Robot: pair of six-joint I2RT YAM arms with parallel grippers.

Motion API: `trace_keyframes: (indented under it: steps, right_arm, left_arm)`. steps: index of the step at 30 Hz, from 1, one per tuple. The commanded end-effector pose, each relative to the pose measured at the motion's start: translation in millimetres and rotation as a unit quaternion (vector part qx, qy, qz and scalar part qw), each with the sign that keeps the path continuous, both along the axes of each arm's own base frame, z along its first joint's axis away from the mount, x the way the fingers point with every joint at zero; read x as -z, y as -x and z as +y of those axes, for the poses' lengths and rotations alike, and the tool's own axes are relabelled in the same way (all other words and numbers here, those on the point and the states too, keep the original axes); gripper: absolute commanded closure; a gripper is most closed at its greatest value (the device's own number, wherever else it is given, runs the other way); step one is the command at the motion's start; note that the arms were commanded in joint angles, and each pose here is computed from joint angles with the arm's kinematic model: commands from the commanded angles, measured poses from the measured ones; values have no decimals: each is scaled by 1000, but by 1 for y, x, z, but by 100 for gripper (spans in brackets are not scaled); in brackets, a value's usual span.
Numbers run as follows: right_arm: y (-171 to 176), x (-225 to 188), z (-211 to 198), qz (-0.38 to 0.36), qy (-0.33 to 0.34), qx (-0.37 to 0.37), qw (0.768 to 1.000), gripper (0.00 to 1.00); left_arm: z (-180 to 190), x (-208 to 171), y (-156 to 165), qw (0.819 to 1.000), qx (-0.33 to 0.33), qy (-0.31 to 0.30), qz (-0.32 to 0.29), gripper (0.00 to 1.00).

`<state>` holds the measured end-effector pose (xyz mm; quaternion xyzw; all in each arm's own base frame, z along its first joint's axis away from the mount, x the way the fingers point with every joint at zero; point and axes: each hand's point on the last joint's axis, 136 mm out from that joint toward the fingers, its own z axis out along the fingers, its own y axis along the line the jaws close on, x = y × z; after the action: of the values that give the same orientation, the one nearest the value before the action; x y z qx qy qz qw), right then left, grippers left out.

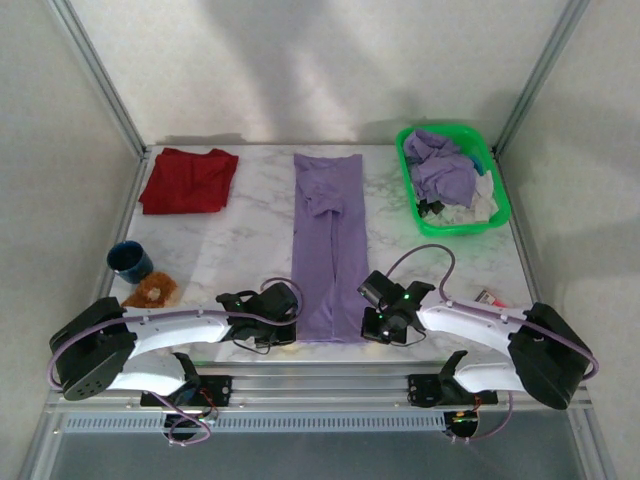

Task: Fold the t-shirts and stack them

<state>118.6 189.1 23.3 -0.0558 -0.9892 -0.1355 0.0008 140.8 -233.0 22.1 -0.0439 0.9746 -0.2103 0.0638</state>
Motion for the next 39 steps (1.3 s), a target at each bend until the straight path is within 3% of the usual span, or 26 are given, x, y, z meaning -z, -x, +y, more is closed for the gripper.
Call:
trace_keyframes:
  steps: [1,13,28,36,39]
  right_arm:
    - [-6,-14,-2,-9,8,-3,1000,100]
    - [-55,-49,7,-39,-1,-12,999,100]
    - [-166,-69,18,-64,-18,-10,998,100]
    - [-204,-86,42,-82,-36,-58,994,100]
    - [-211,-101,57,-101,-71,-84,989,100]
  left_arm:
    - [-12,-24,-22,999,-17,26,-31,100]
    - [-10,-63,-89,997,-34,28,-63,100]
    - [11,-82,-187,993,-45,12,-107,100]
    - [21,-99,-222,990,-52,8,-128,100]
    - [23,-104,-228,990,-50,6,-131,100]
